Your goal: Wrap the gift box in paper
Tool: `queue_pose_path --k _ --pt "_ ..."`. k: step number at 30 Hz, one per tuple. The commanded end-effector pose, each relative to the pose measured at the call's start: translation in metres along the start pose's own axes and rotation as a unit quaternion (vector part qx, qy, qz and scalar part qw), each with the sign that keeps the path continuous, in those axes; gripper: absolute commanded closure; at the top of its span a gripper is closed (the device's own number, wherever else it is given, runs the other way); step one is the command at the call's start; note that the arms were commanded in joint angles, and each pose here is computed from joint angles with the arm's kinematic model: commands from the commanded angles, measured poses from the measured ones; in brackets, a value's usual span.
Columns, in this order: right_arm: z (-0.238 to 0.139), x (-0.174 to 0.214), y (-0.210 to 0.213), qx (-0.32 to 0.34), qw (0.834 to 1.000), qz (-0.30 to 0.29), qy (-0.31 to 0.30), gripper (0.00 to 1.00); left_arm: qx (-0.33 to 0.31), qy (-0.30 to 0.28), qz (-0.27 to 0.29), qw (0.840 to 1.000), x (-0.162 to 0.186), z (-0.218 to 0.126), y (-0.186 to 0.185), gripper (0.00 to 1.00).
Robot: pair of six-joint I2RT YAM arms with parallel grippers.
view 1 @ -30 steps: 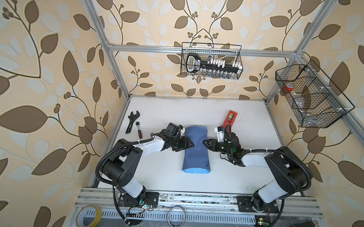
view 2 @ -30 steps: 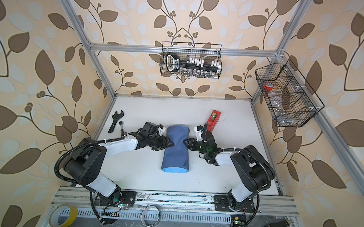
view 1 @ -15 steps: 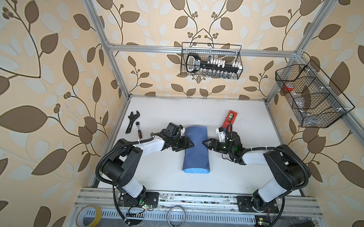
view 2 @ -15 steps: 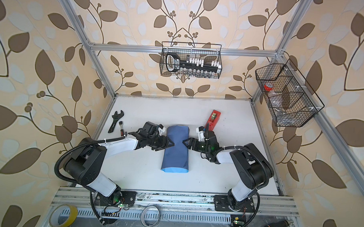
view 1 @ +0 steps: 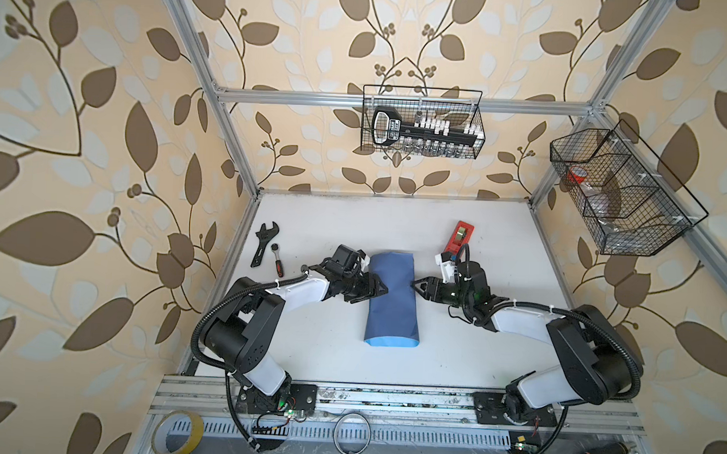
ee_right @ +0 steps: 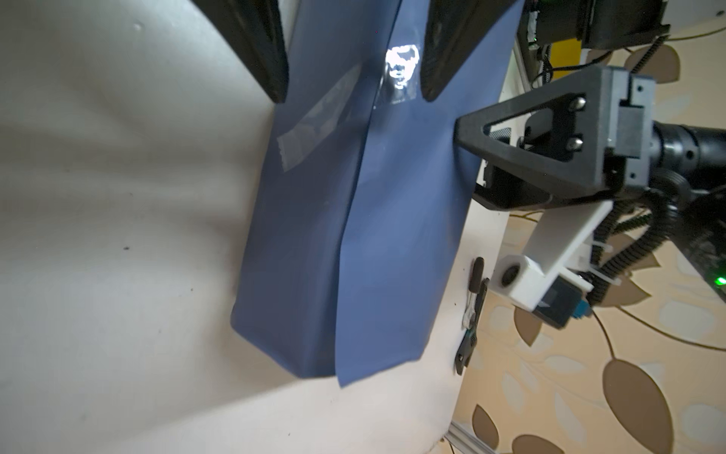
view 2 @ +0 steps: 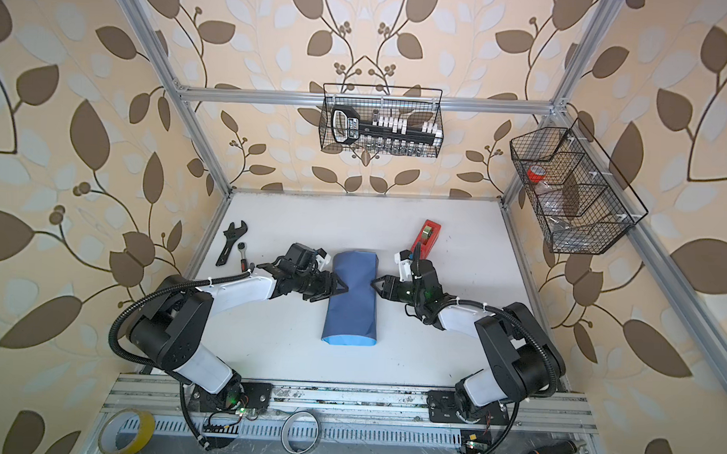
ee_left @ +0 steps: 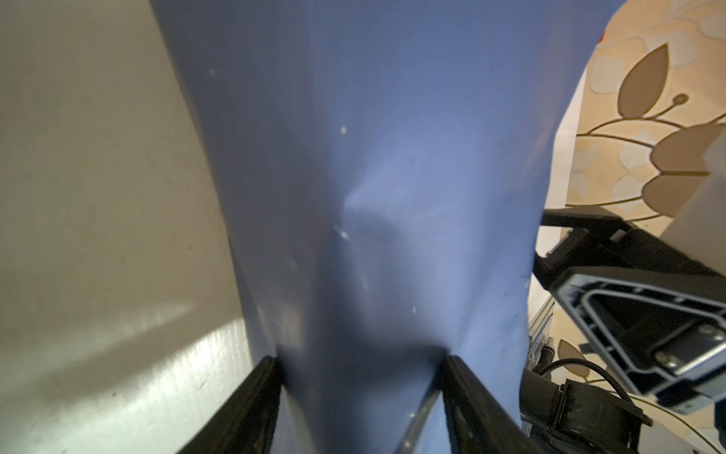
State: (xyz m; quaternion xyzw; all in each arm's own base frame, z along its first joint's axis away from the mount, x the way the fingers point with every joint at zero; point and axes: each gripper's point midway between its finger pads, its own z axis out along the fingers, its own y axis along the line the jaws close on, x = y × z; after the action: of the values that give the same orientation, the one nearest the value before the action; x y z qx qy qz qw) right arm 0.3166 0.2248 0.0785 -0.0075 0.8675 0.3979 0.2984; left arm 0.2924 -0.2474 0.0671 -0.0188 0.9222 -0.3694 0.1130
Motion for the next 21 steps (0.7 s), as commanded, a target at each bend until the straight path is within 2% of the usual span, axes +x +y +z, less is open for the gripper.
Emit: queue_pose_path --k 1,9,14,16,21 --pt "0.007 0.001 0.004 -0.001 1.000 -0.014 0.011 0.48 -0.113 0.026 -0.037 0.993 0.023 0.012 0.058 0.35" --pt "0.021 0.010 -0.008 0.009 1.000 -0.006 0.030 0.53 -0.109 0.027 -0.036 0.993 0.022 0.012 0.056 0.35" --pt "0.026 0.020 -0.005 -0.012 0.999 0.010 0.044 0.53 -0.109 0.027 -0.034 0.993 0.022 0.011 0.056 0.35" --pt "0.028 0.026 -0.002 -0.023 0.998 0.018 0.052 0.51 -0.110 0.027 -0.033 0.993 0.022 0.011 0.055 0.35" --pt "0.028 0.023 -0.001 -0.044 0.997 0.041 0.053 0.36 -0.109 0.026 -0.033 0.993 0.021 0.011 0.054 0.35"
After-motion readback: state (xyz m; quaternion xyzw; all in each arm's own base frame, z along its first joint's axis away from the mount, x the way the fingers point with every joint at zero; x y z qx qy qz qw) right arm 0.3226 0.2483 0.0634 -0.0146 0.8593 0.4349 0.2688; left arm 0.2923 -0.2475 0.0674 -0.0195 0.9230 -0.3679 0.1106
